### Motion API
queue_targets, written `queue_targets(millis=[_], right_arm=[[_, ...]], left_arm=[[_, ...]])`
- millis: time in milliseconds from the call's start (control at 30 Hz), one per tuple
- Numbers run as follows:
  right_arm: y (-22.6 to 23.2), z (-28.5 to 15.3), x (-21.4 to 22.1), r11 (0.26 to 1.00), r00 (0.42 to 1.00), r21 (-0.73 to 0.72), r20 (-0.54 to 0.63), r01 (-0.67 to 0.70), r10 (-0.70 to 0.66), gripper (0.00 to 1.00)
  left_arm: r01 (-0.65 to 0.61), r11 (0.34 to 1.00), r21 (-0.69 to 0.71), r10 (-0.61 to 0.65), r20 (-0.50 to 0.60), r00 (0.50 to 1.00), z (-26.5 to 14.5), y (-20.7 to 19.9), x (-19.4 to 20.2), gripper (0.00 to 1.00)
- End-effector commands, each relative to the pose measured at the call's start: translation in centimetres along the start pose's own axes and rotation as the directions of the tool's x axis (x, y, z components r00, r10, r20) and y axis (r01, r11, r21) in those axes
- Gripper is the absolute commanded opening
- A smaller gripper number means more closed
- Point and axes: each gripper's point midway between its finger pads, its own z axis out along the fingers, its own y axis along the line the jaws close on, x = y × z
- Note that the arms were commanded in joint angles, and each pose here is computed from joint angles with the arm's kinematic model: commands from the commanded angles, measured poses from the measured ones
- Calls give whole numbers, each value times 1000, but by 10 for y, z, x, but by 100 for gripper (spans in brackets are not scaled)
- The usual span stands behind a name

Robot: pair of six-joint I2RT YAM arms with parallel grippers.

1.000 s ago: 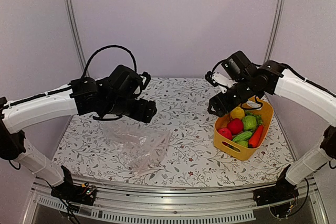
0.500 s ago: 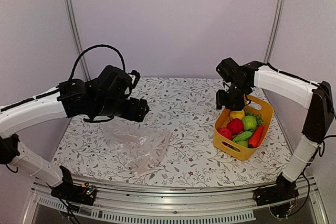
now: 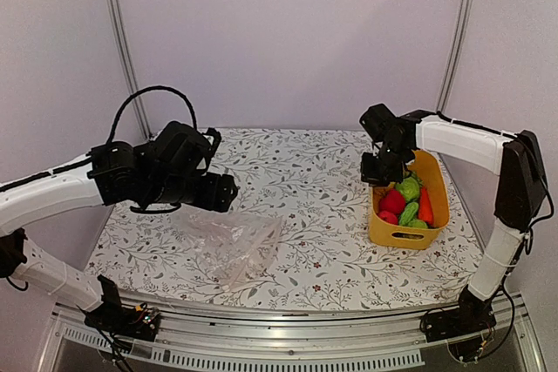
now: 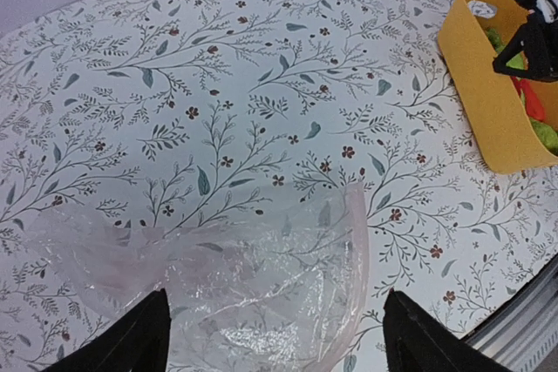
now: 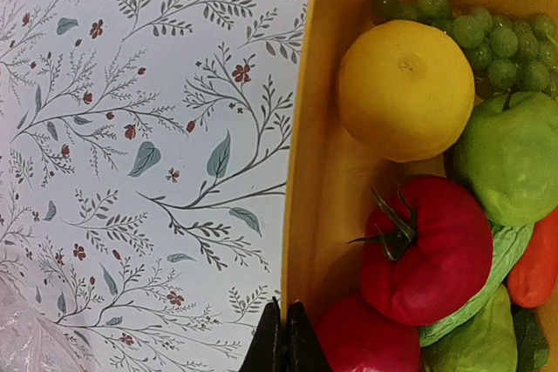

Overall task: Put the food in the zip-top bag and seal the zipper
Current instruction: Adjust the bin at the center of the board.

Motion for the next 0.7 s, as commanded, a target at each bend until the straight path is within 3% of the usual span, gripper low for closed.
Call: queue_targets(millis=[0, 100, 233, 367, 433, 533, 667], right_arm=[[3, 12, 15, 995, 995, -5, -25, 102, -102, 0], [5, 7, 21, 991, 991, -18, -29, 129, -130, 1], [9, -18, 20, 988, 989, -43, -7, 150, -150, 38], [42, -67, 17, 950, 950, -94, 129, 298, -285, 52], [70, -85, 26, 889, 895, -155, 204, 430, -397, 55], [114, -96, 63, 701, 763, -302, 292, 646, -577, 54], [148, -81, 102, 534, 624, -330, 317, 779, -714, 52]], left_arm=[[7, 1000, 3, -7, -36, 999, 2, 0, 16, 84], [21, 1000, -13, -22, -50, 999, 7, 2, 23, 84], [53, 996, -66, -56, -54, 997, 8, 11, 21, 85], [160, 976, -148, -171, -66, 983, 5, 37, 19, 86], [232, 957, -175, -248, -75, 966, 6, 53, 21, 86], [359, 909, -213, -382, -79, 921, 7, 82, 24, 85], [506, 827, -247, -537, -78, 840, 10, 117, 31, 82]])
